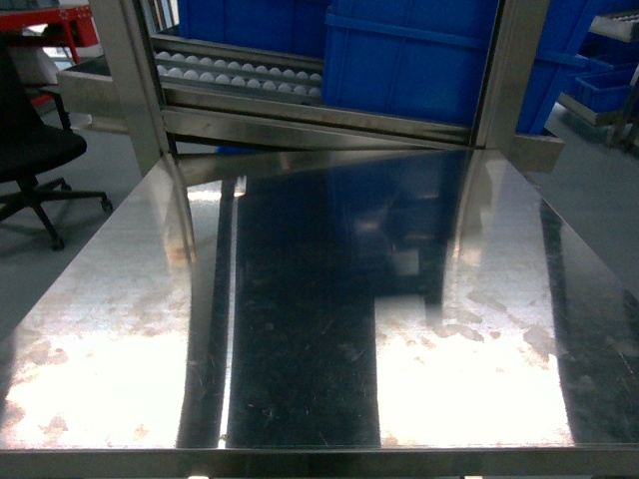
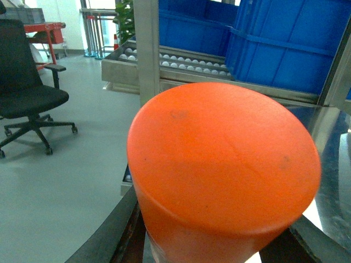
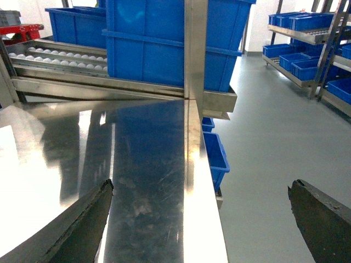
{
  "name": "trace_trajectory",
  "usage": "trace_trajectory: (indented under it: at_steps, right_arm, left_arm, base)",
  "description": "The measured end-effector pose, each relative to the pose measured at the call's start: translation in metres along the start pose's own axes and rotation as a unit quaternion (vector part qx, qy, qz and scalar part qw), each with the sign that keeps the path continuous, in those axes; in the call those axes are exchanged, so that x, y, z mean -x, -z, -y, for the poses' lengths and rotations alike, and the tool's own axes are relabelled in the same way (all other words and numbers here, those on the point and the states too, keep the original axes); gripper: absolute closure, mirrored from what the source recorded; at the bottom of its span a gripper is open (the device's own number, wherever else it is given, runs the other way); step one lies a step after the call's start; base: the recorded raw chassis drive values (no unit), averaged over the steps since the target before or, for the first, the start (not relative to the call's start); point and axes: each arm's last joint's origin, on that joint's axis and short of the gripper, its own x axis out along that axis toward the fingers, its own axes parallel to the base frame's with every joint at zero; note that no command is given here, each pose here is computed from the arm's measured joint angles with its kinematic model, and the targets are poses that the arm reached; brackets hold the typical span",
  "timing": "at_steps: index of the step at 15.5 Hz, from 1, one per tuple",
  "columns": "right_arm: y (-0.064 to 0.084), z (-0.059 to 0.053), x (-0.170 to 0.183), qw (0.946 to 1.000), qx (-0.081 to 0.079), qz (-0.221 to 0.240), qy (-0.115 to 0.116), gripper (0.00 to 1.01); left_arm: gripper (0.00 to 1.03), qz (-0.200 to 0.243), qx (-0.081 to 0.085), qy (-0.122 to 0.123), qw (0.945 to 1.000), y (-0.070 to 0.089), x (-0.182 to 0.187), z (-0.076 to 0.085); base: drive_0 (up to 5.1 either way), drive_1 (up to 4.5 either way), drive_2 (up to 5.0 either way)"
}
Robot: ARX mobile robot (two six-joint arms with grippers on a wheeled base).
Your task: Pick capacitor and pack into box
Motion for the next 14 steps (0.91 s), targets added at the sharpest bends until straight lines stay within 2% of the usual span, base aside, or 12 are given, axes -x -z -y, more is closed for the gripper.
trace_trajectory:
  at_steps: [2, 14]
  right_arm:
    - [-0.0001, 0.0, 0.0, 1.0, 0.0, 0.0, 0.0, 0.03]
    - [0.0, 0.0, 0.0, 1.0, 0.0, 0.0, 0.0, 0.03]
  left_arm:
    - [0.58, -0.005, 0.0, -0.002, 1.0, 0.0086, 0.0, -0.0002]
    - [0.58, 0.0, 0.0, 0.0, 1.0, 0.0077, 0.0001, -0.0001]
  base:
    - [0.0, 0.0, 0.0]
    - [0.0, 0.0, 0.0]
